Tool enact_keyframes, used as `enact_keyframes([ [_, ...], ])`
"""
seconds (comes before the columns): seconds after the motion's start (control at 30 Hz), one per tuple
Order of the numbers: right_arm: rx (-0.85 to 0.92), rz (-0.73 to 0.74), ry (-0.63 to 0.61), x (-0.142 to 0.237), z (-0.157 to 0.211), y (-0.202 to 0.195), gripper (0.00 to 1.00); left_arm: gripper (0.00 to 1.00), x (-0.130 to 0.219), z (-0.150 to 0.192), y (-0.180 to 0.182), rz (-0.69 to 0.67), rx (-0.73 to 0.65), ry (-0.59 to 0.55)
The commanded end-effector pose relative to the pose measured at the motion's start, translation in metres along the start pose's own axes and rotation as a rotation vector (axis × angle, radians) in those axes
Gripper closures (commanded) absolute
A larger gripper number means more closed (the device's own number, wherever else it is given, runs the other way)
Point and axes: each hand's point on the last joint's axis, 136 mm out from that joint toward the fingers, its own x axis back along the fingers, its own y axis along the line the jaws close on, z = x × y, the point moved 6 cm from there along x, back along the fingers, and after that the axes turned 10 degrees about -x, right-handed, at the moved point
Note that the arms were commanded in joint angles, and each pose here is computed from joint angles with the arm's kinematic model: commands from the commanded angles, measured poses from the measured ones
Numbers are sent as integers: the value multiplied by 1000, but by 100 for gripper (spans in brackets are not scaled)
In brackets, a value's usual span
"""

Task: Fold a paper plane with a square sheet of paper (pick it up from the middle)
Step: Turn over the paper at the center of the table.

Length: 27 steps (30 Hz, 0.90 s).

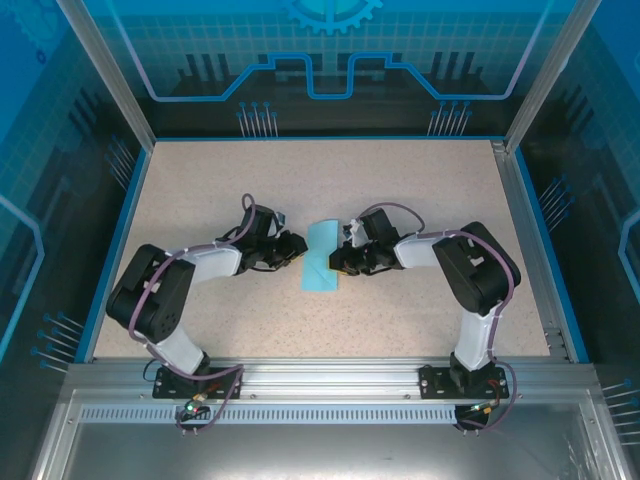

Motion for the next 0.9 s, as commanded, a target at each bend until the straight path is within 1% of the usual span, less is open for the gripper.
enact_keyframes([
  [0.0, 76, 14, -22, 18, 1, 23, 93, 76, 15, 1, 3, -52, -12, -36],
  [0.13, 135, 94, -69, 45, 3, 36, 96, 75, 29, -2, -1, -79, -38, -80],
  [0.2, 166, 179, -110, 64, 5, 41, 96, 75, 37, -4, -3, -91, -53, -107],
  [0.4, 225, 577, -251, 131, 12, 42, 94, 71, 57, -6, -2, -149, -74, -192],
  [0.57, 249, 914, -326, 177, 19, 40, 94, 66, 69, -5, 2, -190, -80, -240],
  [0.6, 252, 982, -340, 185, 20, 41, 94, 63, 71, -4, 2, -195, -84, -248],
  [0.67, 271, 1111, -369, 196, 24, 45, 94, 57, 75, -4, 2, -199, -89, -266],
  [0.73, 293, 1223, -386, 200, 26, 51, 94, 56, 79, -5, 4, -211, -87, -285],
  [0.8, 322, 1293, -377, 192, 28, 57, 94, 54, 83, -4, 6, -230, -78, -307],
  [0.87, 342, 1319, -343, 176, 26, 58, 94, 52, 87, -3, 10, -262, -61, -327],
])
